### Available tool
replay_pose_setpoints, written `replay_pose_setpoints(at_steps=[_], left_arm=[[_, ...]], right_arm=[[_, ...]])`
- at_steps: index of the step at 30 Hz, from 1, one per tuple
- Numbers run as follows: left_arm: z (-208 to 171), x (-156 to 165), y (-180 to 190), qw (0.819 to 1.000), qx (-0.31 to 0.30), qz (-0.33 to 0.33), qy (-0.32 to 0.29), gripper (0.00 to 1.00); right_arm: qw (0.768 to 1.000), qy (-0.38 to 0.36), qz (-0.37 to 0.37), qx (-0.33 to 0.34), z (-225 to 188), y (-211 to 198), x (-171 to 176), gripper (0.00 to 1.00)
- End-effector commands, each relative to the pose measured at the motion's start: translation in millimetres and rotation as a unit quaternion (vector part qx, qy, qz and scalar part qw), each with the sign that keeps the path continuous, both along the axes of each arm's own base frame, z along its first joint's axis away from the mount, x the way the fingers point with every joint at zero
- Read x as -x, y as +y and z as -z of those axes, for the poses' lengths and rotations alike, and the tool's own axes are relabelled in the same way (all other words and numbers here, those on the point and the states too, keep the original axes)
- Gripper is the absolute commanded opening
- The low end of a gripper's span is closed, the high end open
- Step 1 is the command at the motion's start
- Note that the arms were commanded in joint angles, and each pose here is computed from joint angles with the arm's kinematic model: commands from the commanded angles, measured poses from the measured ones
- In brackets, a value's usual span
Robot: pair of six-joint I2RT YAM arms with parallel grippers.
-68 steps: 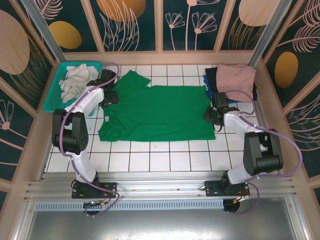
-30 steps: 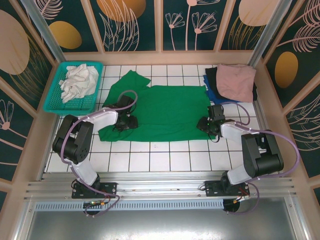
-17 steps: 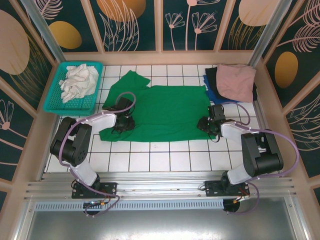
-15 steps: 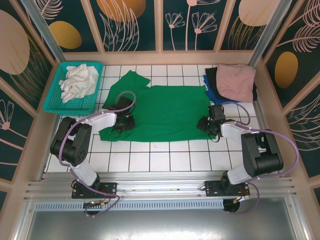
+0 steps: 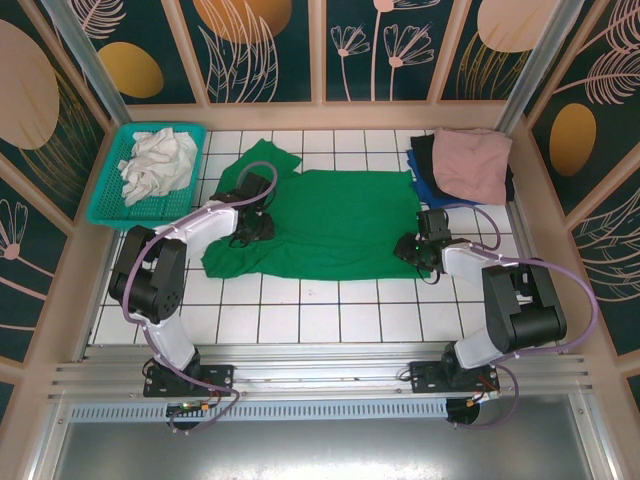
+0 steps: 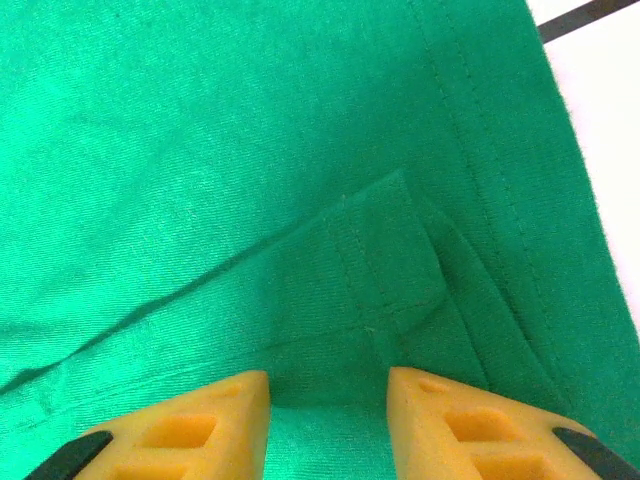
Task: Fold and stack the t-shirts
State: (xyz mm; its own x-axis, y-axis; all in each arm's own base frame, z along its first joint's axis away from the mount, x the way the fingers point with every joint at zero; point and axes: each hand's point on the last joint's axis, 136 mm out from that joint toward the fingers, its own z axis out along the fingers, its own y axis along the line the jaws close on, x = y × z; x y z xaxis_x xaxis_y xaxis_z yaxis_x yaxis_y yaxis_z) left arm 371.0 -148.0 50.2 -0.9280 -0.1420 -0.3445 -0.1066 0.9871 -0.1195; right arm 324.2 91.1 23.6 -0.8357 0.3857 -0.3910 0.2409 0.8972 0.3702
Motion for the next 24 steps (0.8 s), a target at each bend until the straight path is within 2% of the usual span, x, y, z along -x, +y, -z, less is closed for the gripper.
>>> replay_pose_setpoints(at_steps=[1, 7, 10, 13, 15, 20, 24], left_arm=[[2, 20, 19, 0.999, -0.030, -0.011, 0.009, 0.55], [-3, 55, 54, 0.997, -0.031, -0.071, -0.009, 0.61], [-1, 67, 70, 0.994, -0.027, -0.104, -0.017, 0.63], [13, 78, 86, 0.991, -0.024, -0.134, -0.008, 0.62], [19, 81, 98, 0.988, -0.029, -0.151, -0.007, 0.56], [28, 87, 120, 0.983, -0.048, -0.180, -0.004, 0.32], [33, 94, 134, 0.979, -0.061, -0.197, 0.004, 0.17]], right_arm=[[1.000, 0.015, 0.006, 0.017, 8, -9, 5, 0.37], [1.000, 0.002, 0.015, 0.005, -14, -11, 5, 0.36], [1.000, -0.031, 0.003, -0.007, -36, 5, 1, 0.36], [0.999, -0.041, -0.016, -0.011, -40, 26, 0, 0.36], [0.999, -0.024, -0.023, -0.016, -27, 32, 2, 0.36], [1.000, 0.020, -0.005, -0.007, 7, 20, 13, 0.35], [0.999, 0.038, 0.016, 0.000, 20, 5, 21, 0.35]])
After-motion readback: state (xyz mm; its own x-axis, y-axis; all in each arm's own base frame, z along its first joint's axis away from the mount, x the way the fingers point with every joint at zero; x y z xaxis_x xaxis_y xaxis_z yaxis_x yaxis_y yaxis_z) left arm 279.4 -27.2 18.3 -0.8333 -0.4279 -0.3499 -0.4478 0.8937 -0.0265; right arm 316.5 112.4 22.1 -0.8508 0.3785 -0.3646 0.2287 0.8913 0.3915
